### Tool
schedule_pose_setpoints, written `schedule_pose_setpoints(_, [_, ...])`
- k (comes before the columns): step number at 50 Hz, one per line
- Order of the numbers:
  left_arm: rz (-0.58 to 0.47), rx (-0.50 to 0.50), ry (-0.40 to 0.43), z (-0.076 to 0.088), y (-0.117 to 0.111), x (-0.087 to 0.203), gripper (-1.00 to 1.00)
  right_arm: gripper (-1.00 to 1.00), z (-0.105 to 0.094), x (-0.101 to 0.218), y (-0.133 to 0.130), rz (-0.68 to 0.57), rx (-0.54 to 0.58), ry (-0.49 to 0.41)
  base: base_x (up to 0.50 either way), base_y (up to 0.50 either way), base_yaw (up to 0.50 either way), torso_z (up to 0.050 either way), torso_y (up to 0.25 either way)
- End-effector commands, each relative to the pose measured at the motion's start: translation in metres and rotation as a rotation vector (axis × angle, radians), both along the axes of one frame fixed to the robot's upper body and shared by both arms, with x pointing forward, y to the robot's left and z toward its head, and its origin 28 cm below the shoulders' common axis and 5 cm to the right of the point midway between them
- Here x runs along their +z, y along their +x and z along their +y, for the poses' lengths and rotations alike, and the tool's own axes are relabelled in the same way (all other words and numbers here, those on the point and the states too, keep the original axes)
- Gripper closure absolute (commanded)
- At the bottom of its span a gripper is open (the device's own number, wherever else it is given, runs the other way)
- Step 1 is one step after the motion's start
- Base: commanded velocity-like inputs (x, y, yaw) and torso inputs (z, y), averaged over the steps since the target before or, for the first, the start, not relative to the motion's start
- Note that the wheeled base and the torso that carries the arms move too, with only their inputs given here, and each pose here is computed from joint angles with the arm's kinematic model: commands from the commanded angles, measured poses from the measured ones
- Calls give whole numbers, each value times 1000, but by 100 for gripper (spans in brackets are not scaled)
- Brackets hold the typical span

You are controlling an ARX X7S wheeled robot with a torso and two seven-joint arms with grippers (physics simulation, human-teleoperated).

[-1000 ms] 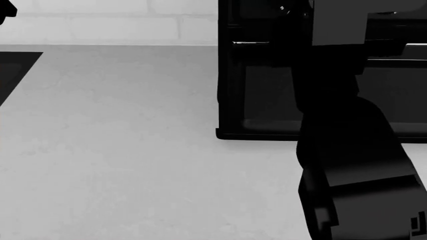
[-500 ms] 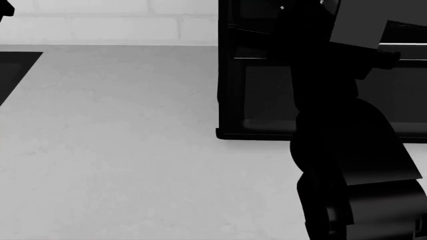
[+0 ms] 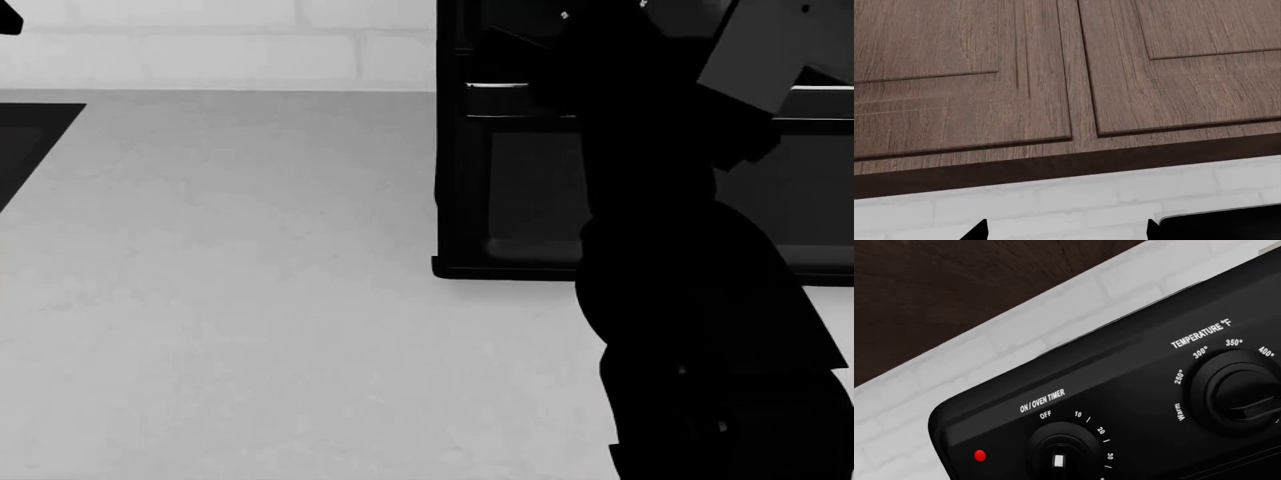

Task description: Turn on the toaster oven by setting the timer.

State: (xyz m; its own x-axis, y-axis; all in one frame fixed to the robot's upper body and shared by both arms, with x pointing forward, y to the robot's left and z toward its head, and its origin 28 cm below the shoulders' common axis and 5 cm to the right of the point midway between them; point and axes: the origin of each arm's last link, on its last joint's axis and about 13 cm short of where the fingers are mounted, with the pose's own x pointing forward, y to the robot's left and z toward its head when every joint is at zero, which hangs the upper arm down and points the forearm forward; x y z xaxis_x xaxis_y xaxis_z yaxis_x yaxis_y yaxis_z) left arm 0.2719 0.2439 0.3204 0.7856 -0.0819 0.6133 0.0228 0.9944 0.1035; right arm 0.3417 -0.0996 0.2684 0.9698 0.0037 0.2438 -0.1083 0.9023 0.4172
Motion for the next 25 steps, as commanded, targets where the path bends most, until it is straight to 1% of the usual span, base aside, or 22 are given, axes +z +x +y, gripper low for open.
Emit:
schedule_pose_setpoints(1, [0, 1, 0, 0, 0, 0, -100, 100, -22, 15, 1, -25, -166, 82, 20, -3, 0, 0, 0])
schedule_pose_setpoints(5, [0, 1, 0, 0, 0, 0, -100, 100, -22, 15, 1, -25, -170, 126, 9, -2, 0, 2, 0])
schedule_pose_setpoints(12, [-2, 0, -1, 1, 1, 1, -100, 100, -24, 15, 1, -26, -188, 171, 11, -2, 1, 1, 0])
schedule_pose_setpoints(14, [-2, -1, -2, 1, 1, 1, -100, 100, -24, 15, 2, -24, -181, 201, 9, -4, 0, 0, 0])
schedule_pose_setpoints(21, [-1, 2, -1, 1, 2, 0, -100, 100, -24, 15, 2, -26, -188, 228, 12, -3, 0, 3, 0])
schedule_pose_setpoints(25, [-2, 3, -2, 2, 2, 0, -100, 100, -24, 14, 3, -19, -183, 278, 12, -2, 0, 0, 0])
